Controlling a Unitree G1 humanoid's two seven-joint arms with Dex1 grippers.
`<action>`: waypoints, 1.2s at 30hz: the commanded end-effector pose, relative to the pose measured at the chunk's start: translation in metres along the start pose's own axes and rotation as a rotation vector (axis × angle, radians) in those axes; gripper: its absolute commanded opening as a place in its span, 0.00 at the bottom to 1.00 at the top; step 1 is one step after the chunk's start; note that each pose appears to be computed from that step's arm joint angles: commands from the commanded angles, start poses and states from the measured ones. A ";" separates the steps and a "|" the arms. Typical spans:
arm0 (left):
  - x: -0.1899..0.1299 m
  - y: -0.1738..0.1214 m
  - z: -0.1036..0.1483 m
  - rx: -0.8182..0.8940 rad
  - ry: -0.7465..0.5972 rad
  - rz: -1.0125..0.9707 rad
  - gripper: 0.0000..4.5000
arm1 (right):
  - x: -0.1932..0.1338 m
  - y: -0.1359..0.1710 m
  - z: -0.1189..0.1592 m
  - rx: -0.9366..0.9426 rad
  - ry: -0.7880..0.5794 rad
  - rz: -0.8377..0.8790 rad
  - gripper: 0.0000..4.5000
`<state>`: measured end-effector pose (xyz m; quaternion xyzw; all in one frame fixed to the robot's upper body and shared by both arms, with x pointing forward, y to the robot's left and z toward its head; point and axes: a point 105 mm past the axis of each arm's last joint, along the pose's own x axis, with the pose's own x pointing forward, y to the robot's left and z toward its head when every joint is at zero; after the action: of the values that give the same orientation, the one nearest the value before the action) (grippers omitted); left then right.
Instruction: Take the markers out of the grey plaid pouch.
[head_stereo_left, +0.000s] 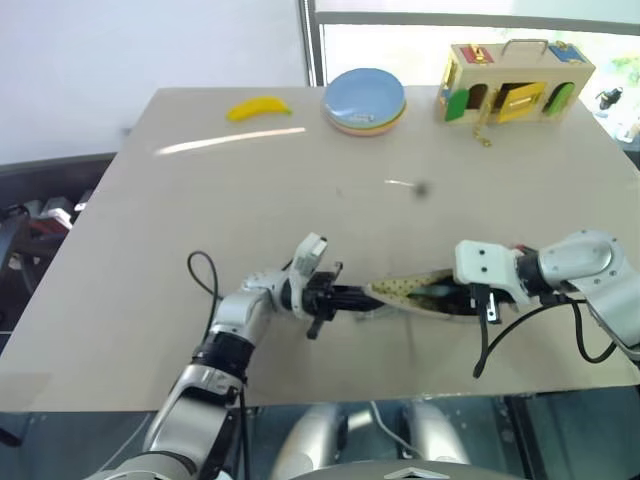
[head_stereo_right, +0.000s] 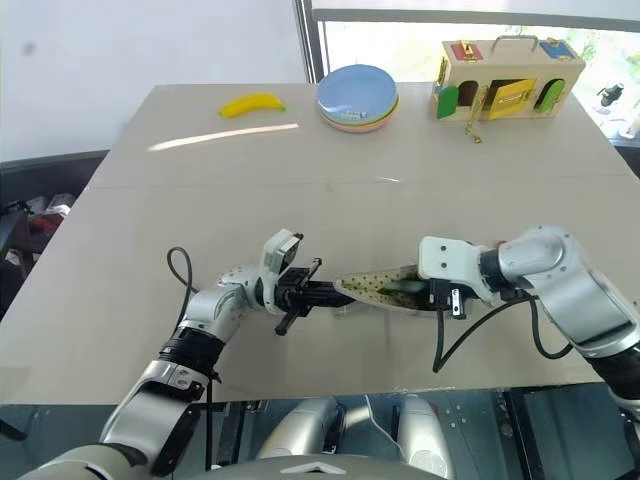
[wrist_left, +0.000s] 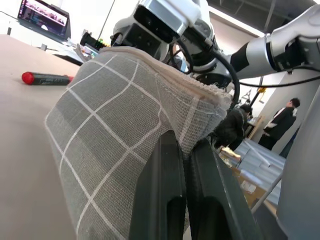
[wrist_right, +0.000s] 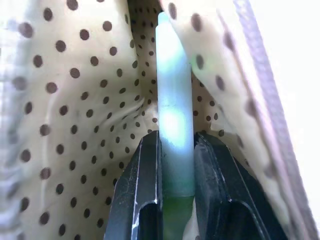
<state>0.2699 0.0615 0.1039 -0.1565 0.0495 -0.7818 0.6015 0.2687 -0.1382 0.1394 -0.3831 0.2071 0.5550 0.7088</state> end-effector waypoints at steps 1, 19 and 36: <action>0.002 -0.003 0.000 0.024 0.015 -0.027 0.00 | -0.011 -0.003 0.005 -0.013 -0.011 -0.048 0.07; 0.005 -0.001 0.011 0.031 -0.053 -0.018 0.00 | -0.019 0.010 -0.003 -0.217 0.007 -0.015 0.07; 0.000 0.000 0.013 0.052 -0.045 0.011 0.00 | -0.035 0.009 0.020 -0.229 -0.266 -0.091 0.07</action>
<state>0.2725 0.0625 0.1068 -0.1711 0.0353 -0.7704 0.6131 0.2494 -0.1440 0.1591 -0.3888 0.0660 0.5911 0.7036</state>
